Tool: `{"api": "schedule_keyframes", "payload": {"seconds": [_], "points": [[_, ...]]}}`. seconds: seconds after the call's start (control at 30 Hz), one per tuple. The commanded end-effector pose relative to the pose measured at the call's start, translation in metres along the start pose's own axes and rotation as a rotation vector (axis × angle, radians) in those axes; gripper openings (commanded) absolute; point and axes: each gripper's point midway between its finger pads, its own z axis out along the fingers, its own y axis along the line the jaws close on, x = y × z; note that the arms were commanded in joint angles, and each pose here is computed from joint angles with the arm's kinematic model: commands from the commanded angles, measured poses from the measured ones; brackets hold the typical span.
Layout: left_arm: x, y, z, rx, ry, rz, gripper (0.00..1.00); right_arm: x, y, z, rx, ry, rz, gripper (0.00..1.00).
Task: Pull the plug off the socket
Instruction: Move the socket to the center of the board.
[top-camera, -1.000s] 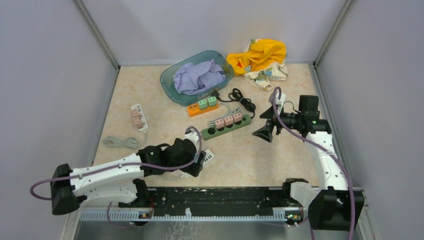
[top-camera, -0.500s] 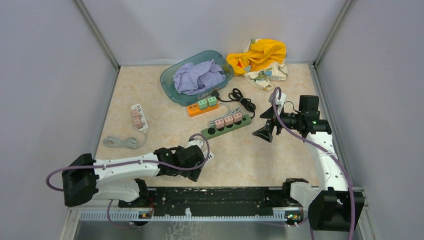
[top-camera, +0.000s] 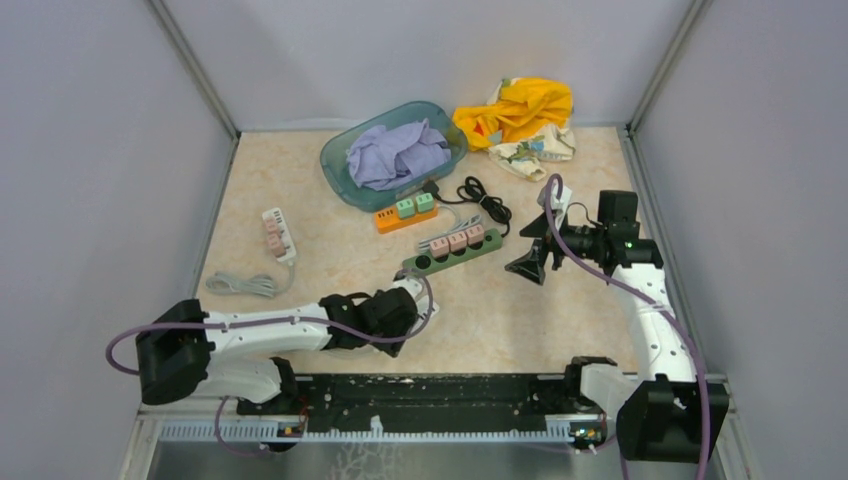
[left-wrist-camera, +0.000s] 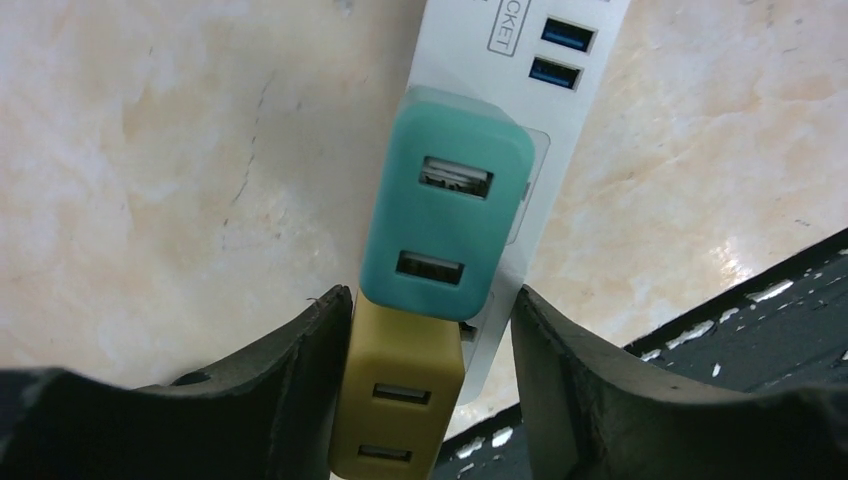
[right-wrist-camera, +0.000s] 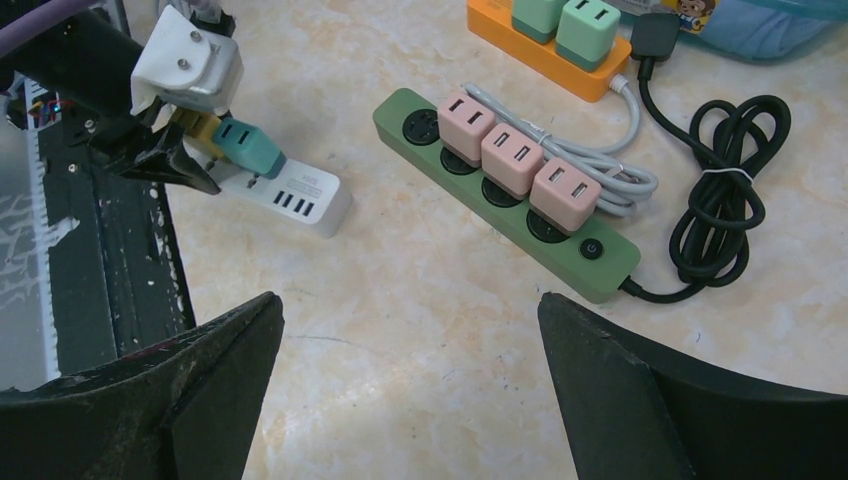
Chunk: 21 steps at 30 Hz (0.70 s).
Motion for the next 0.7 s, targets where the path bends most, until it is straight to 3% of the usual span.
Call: {"api": "schedule_keyframes", "payload": {"seconds": [0.0, 0.2, 0.37, 0.43, 0.57, 0.67], "points": [[-0.024, -0.037, 0.013, 0.129, -0.071, 0.167, 0.28, -0.012, 0.002, -0.001, -0.021, -0.037, -0.057, 0.99], [-0.072, -0.097, 0.022, 0.294, -0.262, 0.443, 0.27, -0.012, 0.011, -0.001, -0.061, -0.049, -0.077, 0.99], [-0.089, -0.128, 0.042, 0.381, -0.351, 0.571, 0.33, -0.008, 0.010, -0.001, -0.058, -0.038, -0.093, 0.98], [-0.096, -0.135, 0.050, 0.376, -0.350, 0.578, 0.42, -0.007, 0.010, -0.001, -0.062, -0.036, -0.093, 0.98], [-0.111, -0.140, 0.055, 0.345, -0.363, 0.516, 0.74, -0.005, 0.009, 0.000, -0.068, -0.027, -0.088, 0.98], [-0.123, -0.140, 0.043, 0.344, -0.412, 0.462, 0.85, -0.003, 0.008, -0.001, -0.062, -0.017, -0.099, 0.97]]}}
